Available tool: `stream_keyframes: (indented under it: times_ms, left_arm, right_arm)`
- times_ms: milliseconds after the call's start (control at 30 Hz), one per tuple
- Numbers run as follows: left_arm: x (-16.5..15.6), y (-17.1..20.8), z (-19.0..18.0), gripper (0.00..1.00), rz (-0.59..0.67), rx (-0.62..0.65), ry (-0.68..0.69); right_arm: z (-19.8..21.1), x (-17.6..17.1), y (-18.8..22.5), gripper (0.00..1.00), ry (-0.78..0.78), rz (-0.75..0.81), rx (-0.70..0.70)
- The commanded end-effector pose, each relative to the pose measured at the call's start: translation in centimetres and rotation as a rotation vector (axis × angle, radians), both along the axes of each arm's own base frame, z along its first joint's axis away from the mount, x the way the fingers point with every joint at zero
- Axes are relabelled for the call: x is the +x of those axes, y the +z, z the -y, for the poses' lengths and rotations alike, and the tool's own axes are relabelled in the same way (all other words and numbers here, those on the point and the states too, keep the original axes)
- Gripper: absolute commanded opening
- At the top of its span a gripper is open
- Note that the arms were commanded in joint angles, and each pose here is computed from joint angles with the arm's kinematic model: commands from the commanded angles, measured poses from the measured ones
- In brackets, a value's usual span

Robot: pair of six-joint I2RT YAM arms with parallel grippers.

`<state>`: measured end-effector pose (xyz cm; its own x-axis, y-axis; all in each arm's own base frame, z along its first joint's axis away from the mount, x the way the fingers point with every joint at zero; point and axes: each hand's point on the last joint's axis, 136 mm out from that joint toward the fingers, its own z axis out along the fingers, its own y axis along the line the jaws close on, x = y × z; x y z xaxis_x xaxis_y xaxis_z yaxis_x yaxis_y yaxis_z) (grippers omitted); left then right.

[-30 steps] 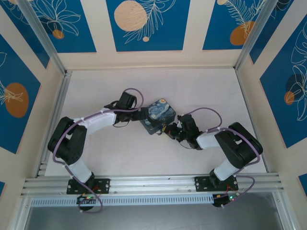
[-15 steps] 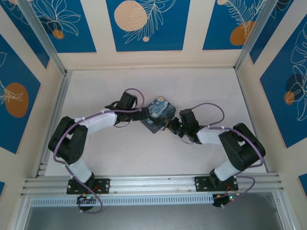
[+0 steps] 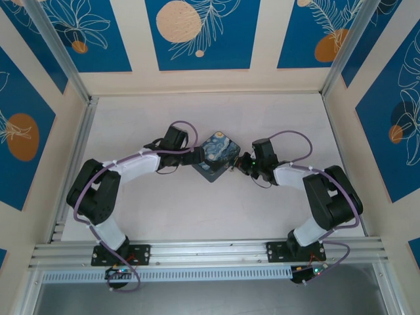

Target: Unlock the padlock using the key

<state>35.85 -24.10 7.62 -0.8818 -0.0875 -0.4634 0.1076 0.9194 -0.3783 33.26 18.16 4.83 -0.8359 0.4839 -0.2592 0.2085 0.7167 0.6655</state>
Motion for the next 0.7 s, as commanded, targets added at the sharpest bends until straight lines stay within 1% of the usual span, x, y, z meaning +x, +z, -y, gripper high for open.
stream_keyframes:
  times_ms: [0,333,433,567,633,667]
  left_arm:
    - [-3.1,-3.2,-1.9,0.99,-0.141,0.138,-0.038]
    - [-1.8,2.5,-2.1,1.0,-0.036,0.125,-0.031]
    - [-1.8,4.2,-2.5,1.0,-0.006,0.112,-0.024]
    - [-2.3,6.3,-3.1,1.0,0.025,0.093,-0.017]
    - [-2.7,7.3,-3.4,1.0,0.041,0.086,-0.015]
    - [-2.9,7.8,-3.7,1.0,0.048,0.082,-0.011]
  right_arm:
    - [0.8,-1.7,0.3,0.0,0.017,-0.006,0.014]
    - [4.3,-6.0,-1.5,0.01,-0.071,-0.091,0.043]
    - [5.2,-6.7,-2.0,0.1,-0.086,-0.116,0.047]
    - [6.4,-7.6,-2.4,0.29,-0.116,-0.152,0.043]
    - [6.9,-8.0,-2.4,0.36,-0.134,-0.166,0.034]
    - [7.3,-8.3,-2.4,0.38,-0.149,-0.178,0.028]
